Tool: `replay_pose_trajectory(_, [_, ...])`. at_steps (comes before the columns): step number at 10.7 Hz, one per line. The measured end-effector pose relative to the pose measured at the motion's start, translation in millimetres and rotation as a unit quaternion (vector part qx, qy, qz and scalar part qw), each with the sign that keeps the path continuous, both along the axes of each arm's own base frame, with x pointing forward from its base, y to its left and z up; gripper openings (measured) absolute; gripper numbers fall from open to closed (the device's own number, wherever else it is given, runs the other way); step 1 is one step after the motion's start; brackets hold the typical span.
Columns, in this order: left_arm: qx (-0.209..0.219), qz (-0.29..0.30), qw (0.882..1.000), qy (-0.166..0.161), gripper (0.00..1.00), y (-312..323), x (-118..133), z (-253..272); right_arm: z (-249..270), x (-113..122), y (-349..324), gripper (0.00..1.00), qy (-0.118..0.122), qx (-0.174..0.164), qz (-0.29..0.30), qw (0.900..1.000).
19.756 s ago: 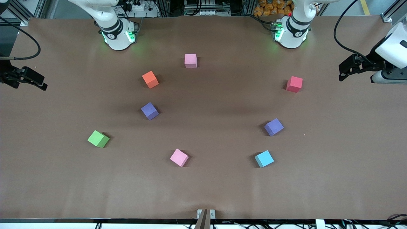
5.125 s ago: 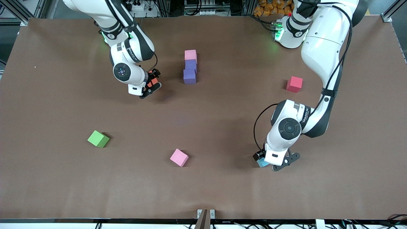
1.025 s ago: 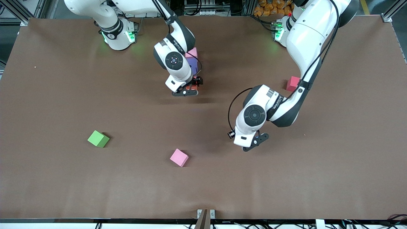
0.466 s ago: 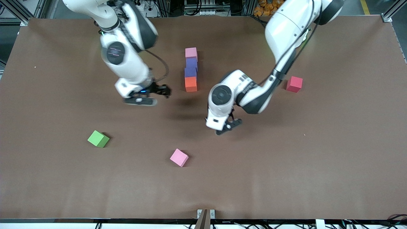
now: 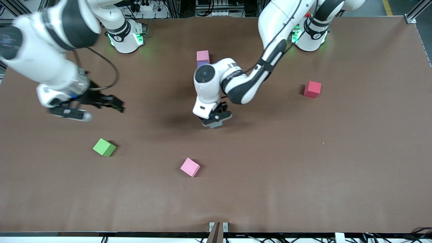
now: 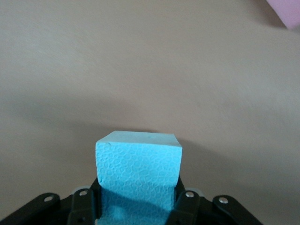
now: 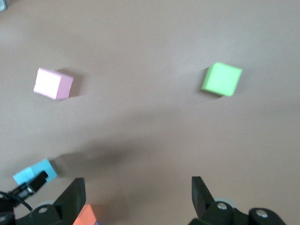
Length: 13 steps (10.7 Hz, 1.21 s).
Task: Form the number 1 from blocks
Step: 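Place cyan below orange with the left gripper while the right gripper retracts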
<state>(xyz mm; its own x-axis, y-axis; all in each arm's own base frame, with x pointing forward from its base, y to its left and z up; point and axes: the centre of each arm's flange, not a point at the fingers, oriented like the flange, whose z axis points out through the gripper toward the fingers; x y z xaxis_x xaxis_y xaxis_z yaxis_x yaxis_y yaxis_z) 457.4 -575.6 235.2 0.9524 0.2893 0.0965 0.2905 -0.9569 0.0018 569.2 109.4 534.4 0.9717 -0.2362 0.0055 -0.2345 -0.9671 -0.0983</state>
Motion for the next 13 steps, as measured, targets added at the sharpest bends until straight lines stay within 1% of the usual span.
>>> replay_pose_trajectory(2, [-0.007,-0.018,1.0,-0.006,0.55,-15.7,-17.1,-4.3,12.7,6.1,-20.8,1.0,-0.013,-0.009,0.002,1.0])
replay_pose_trajectory(3, [-0.006,-0.022,1.0,-0.005,0.55,-19.0,-22.3,-6.3,15.8,7.9,-35.4,1.0,-0.014,-0.011,0.013,1.0])
replay_pose_trajectory(5, [-0.002,-0.035,0.999,-0.002,0.55,-27.8,-38.5,-12.7,31.3,7.5,-69.6,1.0,-0.003,-0.015,0.041,0.999])
replay_pose_trajectory(7, [0.004,-0.048,0.999,0.003,0.55,-35.2,-56.8,-20.4,51.9,6.1,-88.3,1.0,-0.002,-0.021,0.048,0.999])
replay_pose_trajectory(9, [0.012,-0.055,0.998,0.01,0.55,-35.4,-67.4,-29.5,63.6,6.2,-99.6,1.0,-0.009,-0.025,0.062,0.998])
replay_pose_trajectory(11, [0.016,-0.061,0.998,0.017,0.55,-36.7,-77.7,-35.6,71.0,8.0,-114.2,1.0,-0.017,-0.028,0.059,0.998])
replay_pose_trajectory(13, [0.014,-0.064,0.998,0.018,0.55,-39.2,-81.7,-35.0,80.5,9.9,-123.0,1.0,-0.027,-0.035,0.056,0.997])
